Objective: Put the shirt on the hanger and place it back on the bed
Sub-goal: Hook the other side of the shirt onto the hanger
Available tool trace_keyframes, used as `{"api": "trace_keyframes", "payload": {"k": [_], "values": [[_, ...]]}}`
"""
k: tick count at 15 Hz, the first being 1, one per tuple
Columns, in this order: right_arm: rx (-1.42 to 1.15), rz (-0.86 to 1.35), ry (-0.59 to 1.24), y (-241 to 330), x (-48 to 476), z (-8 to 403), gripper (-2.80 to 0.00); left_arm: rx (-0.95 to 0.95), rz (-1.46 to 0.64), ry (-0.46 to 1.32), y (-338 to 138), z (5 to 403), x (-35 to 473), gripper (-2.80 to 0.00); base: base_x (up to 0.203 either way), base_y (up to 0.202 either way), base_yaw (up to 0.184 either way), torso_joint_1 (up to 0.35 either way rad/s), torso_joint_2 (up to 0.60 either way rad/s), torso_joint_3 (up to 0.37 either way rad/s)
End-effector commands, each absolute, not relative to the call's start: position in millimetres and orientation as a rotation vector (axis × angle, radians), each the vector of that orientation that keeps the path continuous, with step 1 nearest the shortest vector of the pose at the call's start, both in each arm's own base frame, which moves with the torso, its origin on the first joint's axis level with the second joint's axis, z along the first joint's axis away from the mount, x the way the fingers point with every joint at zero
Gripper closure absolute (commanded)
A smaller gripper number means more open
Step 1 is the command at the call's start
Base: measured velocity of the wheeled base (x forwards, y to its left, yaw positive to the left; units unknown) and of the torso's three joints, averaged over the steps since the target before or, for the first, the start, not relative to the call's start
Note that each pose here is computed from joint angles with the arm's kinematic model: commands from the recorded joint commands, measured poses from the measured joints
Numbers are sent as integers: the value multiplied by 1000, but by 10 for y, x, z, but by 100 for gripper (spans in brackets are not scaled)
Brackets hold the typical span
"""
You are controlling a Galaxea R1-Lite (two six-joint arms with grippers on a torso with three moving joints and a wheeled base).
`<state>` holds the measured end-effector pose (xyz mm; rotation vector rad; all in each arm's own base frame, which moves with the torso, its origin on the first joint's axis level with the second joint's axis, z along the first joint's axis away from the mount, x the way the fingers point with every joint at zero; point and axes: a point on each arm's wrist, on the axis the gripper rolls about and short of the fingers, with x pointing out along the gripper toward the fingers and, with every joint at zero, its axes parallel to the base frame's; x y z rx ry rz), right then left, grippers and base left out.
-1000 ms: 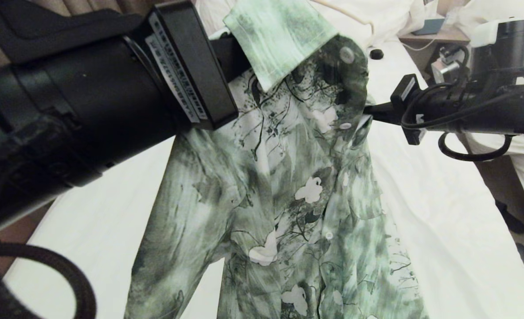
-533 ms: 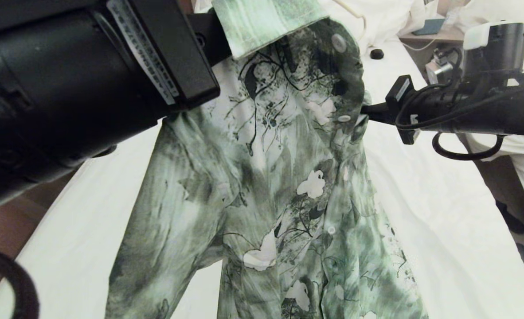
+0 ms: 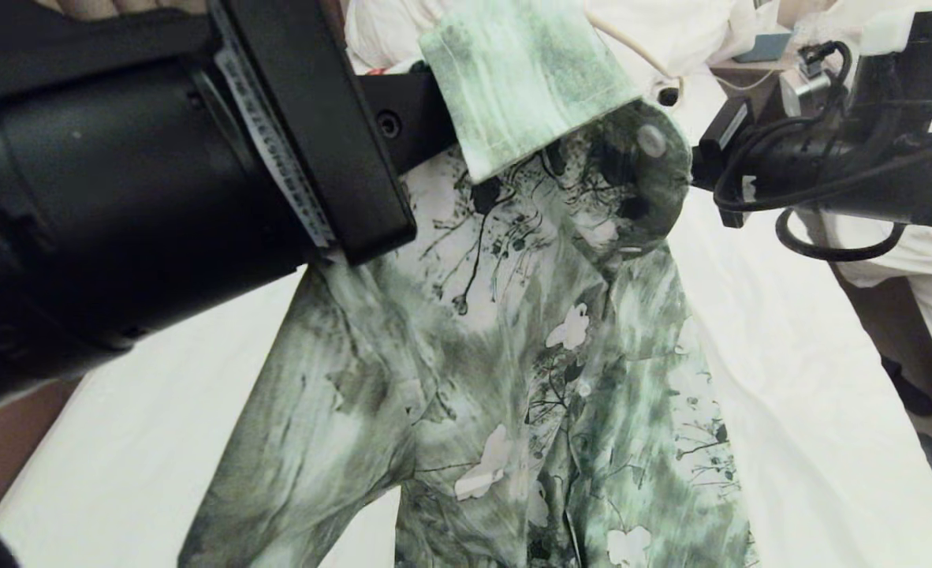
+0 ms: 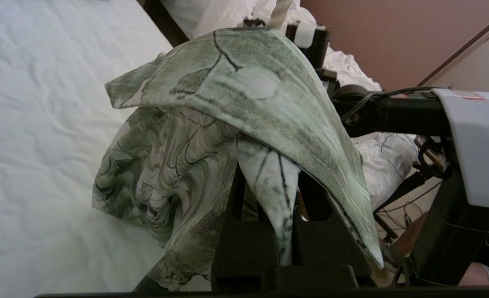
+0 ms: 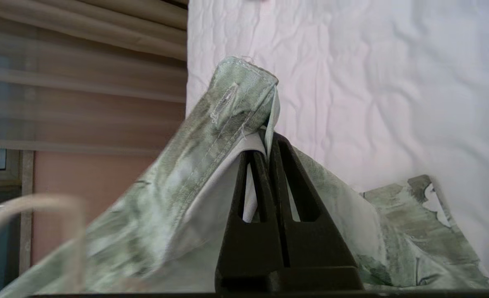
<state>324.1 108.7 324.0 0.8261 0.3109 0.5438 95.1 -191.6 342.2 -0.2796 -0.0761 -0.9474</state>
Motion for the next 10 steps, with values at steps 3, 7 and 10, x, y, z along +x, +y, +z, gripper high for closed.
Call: {"api": "trace_keyframes", "payload": {"k": [3, 7, 10], "values": [[793, 557, 276, 1059, 3189, 3319, 0, -265, -976, -47, -1994, 3361, 910, 0, 0, 0, 0, 0, 0, 0], [777, 559, 265, 1052, 3178, 3342, 0, -239, -992, -12, -2094, 3285, 907, 0, 0, 0, 0, 0, 0, 0], [756, 560, 265, 1049, 3170, 3342, 0, -232, -980, 1, -2155, 3249, 924, 0, 0, 0, 0, 0, 0, 0]]}}
